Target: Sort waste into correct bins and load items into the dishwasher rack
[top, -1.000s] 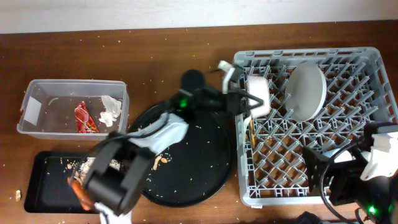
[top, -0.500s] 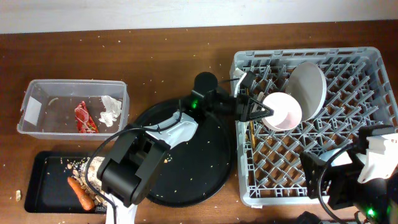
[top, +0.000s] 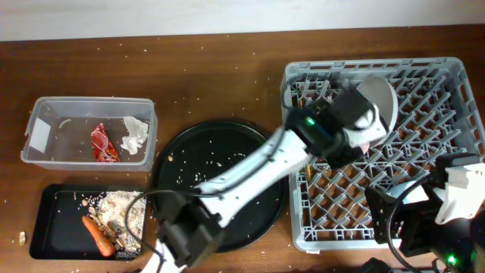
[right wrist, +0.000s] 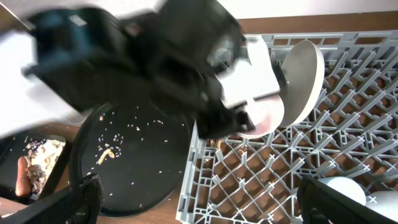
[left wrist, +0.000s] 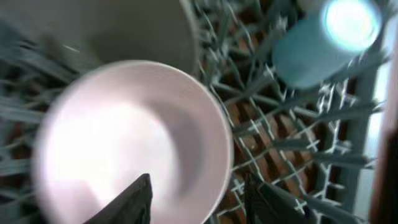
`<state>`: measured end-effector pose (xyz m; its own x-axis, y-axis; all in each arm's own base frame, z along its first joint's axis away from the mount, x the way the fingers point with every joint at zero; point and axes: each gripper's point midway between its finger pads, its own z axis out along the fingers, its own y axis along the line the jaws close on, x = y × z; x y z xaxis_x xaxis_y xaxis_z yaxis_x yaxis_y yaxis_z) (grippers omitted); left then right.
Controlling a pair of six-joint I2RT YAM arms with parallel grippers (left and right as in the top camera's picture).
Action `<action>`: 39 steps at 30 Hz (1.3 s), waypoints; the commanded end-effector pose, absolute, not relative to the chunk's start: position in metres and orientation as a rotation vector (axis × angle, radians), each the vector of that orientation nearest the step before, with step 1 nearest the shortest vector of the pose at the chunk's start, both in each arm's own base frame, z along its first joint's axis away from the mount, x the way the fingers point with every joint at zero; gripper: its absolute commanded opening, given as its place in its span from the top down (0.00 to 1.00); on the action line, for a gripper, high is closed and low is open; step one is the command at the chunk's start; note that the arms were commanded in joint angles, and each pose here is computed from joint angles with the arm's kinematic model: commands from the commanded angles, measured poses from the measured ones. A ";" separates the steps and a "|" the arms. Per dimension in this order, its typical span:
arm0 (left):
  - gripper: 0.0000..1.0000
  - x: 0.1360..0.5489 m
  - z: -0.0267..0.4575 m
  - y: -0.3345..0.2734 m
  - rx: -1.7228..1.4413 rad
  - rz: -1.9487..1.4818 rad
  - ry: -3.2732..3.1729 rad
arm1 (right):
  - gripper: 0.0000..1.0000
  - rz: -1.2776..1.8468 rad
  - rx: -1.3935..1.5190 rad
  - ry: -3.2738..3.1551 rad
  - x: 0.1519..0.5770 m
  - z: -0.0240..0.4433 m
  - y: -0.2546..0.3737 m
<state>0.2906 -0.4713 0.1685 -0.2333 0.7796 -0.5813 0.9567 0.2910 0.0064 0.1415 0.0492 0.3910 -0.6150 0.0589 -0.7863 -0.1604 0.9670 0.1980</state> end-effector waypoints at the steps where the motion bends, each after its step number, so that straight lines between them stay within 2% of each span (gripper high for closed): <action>1: 0.55 0.276 0.122 -0.482 1.703 -0.332 2.052 | 0.02 0.322 -0.065 2.206 0.140 0.393 0.049; 3: 0.59 0.271 0.107 -0.485 1.731 -0.325 2.068 | 0.02 0.322 -0.065 2.206 0.140 0.393 0.049; 5: 0.90 0.269 0.097 -0.481 1.749 -0.314 2.094 | 0.02 0.319 -0.066 2.210 0.140 0.392 0.049; 6: 1.00 0.271 0.110 -0.483 1.691 -0.334 2.123 | 0.02 0.314 -0.068 2.218 0.139 0.390 0.048; 8: 1.00 0.270 0.156 -0.487 1.557 -0.495 2.185 | 0.02 0.306 -0.071 2.231 0.137 0.388 0.047; 10: 1.00 0.266 0.207 -0.488 1.467 -0.847 2.190 | 0.02 0.301 -0.072 2.236 0.136 0.386 0.046; 13: 1.00 0.305 0.295 -0.451 1.176 -1.664 2.123 | 0.02 0.299 -0.073 2.240 0.136 0.386 0.046; 16: 0.99 0.328 0.331 -0.427 1.094 -1.888 2.021 | 0.02 0.300 -0.073 2.240 0.136 0.386 0.046; 17: 0.99 0.329 0.328 -0.428 1.086 -1.879 2.031 | 0.02 0.303 -0.075 2.241 0.136 0.385 0.046; 20: 0.99 0.340 0.301 -0.430 0.796 -1.914 2.324 | 0.02 0.324 -0.092 2.259 0.132 0.383 0.049; 21: 1.00 0.352 0.307 -0.431 0.695 -1.948 2.339 | 0.01 0.328 -0.094 2.261 0.132 0.382 0.050; 23: 0.99 0.402 0.340 -0.415 0.481 -1.984 2.237 | 0.02 0.335 -0.098 2.263 0.131 0.382 0.051; 25: 1.00 0.420 0.334 -0.403 0.351 -1.958 2.278 | 0.02 0.350 -0.107 2.269 0.130 0.382 0.053; 29: 1.00 0.381 0.275 -0.434 0.378 -2.008 2.440 | 0.02 0.346 -0.108 2.274 0.129 0.381 0.052; 31: 0.99 0.366 0.242 -0.426 0.373 -1.974 2.563 | 0.01 0.345 -0.108 2.274 0.129 0.381 0.052; 32: 0.99 0.350 0.236 -0.415 0.403 -1.853 2.637 | 0.02 0.346 -0.108 2.274 0.129 0.381 0.052; 33: 1.00 0.341 0.243 -0.406 0.432 -1.771 2.650 | 0.02 0.346 -0.108 2.274 0.129 0.381 0.052; 35: 1.00 0.313 0.283 -0.409 0.618 -1.906 2.529 | 0.01 0.346 -0.108 2.274 0.129 0.381 0.052; 36: 1.00 0.301 0.286 -0.411 0.660 -1.959 2.531 | 0.02 0.345 -0.108 2.274 0.129 0.381 0.052; 37: 0.99 0.293 0.276 -0.410 0.671 -1.895 2.582 | 0.02 0.345 -0.108 2.275 0.129 0.380 0.052; 39: 1.00 0.304 0.251 -0.374 0.577 -1.460 2.724 | 0.02 0.344 -0.108 2.277 0.129 0.380 0.052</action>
